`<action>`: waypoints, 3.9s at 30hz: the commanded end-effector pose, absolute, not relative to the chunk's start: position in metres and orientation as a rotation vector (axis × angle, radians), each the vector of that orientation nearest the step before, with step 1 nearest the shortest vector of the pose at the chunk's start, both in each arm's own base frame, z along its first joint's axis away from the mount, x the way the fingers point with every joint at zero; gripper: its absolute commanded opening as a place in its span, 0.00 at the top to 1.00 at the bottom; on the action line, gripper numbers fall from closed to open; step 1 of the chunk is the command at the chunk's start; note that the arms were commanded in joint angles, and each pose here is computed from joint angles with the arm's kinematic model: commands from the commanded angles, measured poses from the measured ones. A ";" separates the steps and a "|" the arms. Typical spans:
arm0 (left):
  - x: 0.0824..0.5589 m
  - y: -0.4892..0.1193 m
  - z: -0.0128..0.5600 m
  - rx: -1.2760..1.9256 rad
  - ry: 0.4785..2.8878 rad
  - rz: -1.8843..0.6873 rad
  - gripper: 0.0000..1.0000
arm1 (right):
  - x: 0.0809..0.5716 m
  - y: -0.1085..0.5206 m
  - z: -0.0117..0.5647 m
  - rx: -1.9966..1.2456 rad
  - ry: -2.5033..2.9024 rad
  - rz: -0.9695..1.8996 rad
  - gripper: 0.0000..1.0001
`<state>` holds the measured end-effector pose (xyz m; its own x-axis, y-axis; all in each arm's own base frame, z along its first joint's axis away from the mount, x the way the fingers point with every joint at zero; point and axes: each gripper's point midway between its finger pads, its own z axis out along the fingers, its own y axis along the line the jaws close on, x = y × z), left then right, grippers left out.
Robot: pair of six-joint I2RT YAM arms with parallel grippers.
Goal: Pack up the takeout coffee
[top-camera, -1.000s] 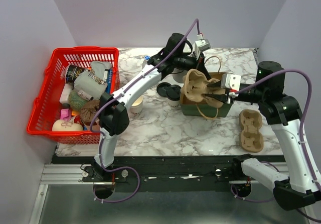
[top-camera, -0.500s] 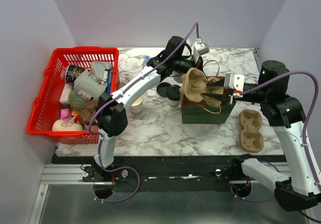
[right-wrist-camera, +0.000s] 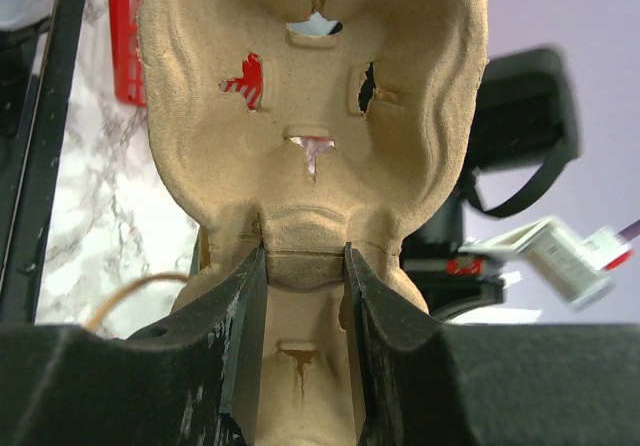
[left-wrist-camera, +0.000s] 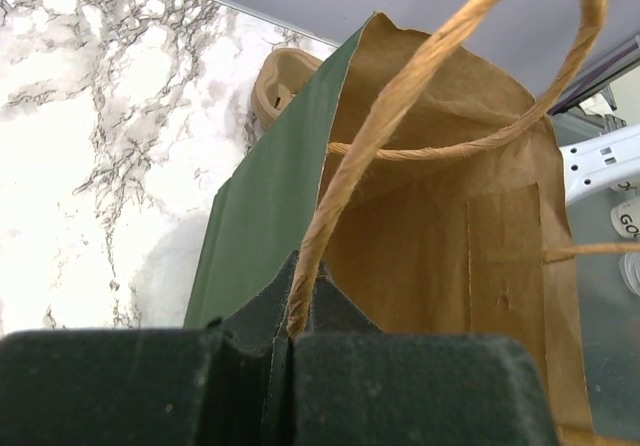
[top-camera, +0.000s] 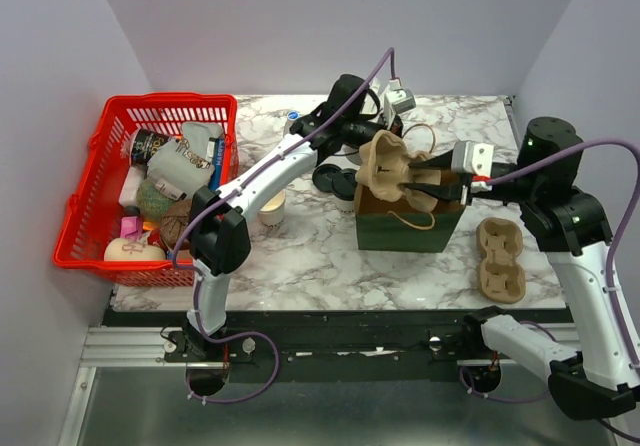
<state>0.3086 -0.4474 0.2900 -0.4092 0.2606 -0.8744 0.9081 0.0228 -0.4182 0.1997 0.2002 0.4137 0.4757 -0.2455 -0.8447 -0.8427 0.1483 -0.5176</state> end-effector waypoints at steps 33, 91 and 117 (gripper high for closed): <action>0.281 -0.435 0.297 1.287 1.669 -1.450 0.87 | 0.207 0.145 0.256 -1.897 1.501 0.421 0.68; 0.285 -0.439 0.285 1.192 1.821 -1.510 0.91 | 0.207 0.134 0.215 -1.871 2.051 0.321 0.71; 0.292 -0.441 0.274 1.194 1.845 -1.501 0.84 | 0.208 0.175 0.172 -1.741 1.899 0.530 0.71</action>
